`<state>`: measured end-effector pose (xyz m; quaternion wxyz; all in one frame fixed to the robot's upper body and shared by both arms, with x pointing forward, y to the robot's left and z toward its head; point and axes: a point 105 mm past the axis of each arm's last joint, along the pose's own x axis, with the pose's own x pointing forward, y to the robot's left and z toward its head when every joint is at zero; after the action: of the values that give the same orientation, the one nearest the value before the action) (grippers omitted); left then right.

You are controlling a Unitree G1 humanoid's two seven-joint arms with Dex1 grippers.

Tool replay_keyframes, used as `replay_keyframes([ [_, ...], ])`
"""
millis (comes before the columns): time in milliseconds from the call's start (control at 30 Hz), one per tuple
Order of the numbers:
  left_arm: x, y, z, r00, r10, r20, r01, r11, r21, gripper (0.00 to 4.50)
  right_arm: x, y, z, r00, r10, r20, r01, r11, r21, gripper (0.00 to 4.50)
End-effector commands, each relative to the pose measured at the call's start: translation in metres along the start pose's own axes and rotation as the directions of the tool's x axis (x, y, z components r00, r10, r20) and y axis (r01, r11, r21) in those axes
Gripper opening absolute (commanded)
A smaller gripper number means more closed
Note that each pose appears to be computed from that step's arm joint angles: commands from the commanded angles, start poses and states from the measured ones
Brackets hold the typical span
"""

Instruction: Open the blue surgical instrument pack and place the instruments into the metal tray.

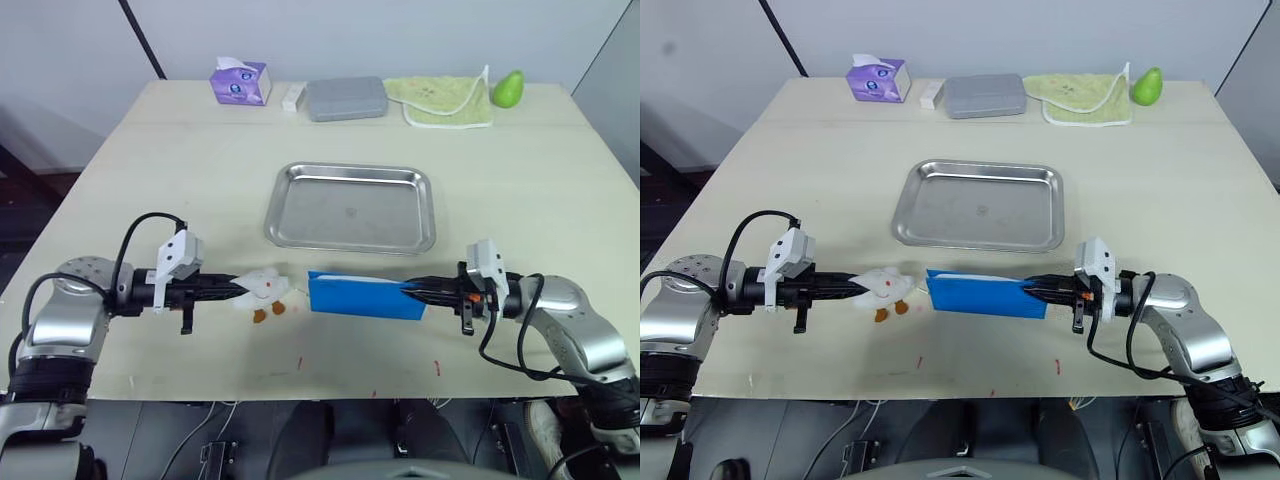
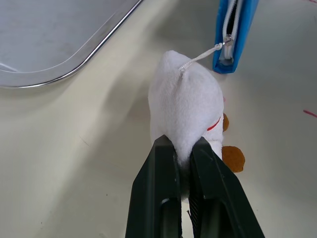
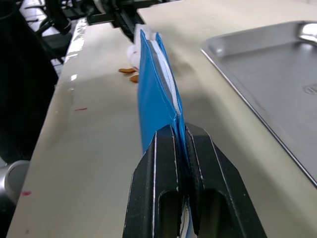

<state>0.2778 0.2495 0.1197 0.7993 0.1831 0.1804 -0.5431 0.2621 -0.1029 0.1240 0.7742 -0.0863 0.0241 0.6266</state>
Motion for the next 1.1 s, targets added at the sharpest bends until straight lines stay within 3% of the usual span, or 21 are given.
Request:
replay_keyframes([
  [33, -0.007, 0.002, 0.001, 1.0, 0.015, -0.004, -0.015, 1.0, 0.012, 0.03, 0.001, 0.005, -0.005, 0.999, 0.021, -0.043, -0.021, 1.0, -0.009, 0.0],
  [133, -0.01, 0.002, 0.001, 1.0, 0.012, 0.001, -0.012, 1.0, 0.005, 0.03, 0.001, 0.004, -0.006, 0.999, 0.021, -0.046, -0.021, 1.0, -0.01, 0.0],
  [267, -0.019, 0.004, 0.002, 0.999, 0.031, 0.016, -0.03, 0.999, -0.033, 1.65, 0.0, 0.003, -0.008, 0.998, 0.022, -0.059, -0.023, 1.0, -0.011, 0.0],
  [433, -0.04, 0.006, 0.007, 0.998, 0.058, 0.035, -0.054, 0.992, -0.11, 4.21, -0.001, 0.002, -0.007, 0.998, 0.028, -0.063, -0.029, 0.999, -0.016, 0.0],
  [467, -0.046, 0.006, 0.009, 0.997, 0.059, 0.044, -0.052, 0.989, -0.14, 4.45, -0.001, 0.002, -0.007, 0.998, 0.031, -0.063, -0.032, 0.999, -0.018, 0.0],
  [600, -0.063, 0.004, 0.024, 0.992, 0.053, 0.113, -0.021, 0.963, -0.269, 4.45, -0.002, 0.003, -0.006, 0.997, 0.04, -0.065, -0.042, 0.999, -0.022, 0.0],
  [733, -0.068, 0.004, 0.047, 0.979, 0.044, 0.2, 0.018, 0.955, -0.297, 4.45, -0.003, 0.004, -0.004, 0.996, 0.063, -0.068, -0.065, 0.997, -0.029, 0.0],
  [833, -0.053, 0.005, 0.063, 0.97, 0.016, 0.242, 0.048, 0.966, -0.255, 4.45, -0.004, 0.005, -0.003, 0.994, 0.082, -0.075, -0.085, 0.996, -0.034, 0.0],
  [933, -0.021, -0.002, 0.065, 0.975, -0.051, 0.218, 0.087, 0.983, -0.16, 4.45, -0.005, 0.002, -0.002, 0.993, 0.087, -0.081, -0.091, 0.995, -0.04, 0.0],
  [1100, 0.0, -0.007, 0.071, 0.965, -0.093, 0.244, 0.126, 0.985, -0.121, 4.45, -0.007, -0.001, -0.003, 0.992, 0.081, -0.1, -0.086, 0.995, -0.053, 0.0],
])
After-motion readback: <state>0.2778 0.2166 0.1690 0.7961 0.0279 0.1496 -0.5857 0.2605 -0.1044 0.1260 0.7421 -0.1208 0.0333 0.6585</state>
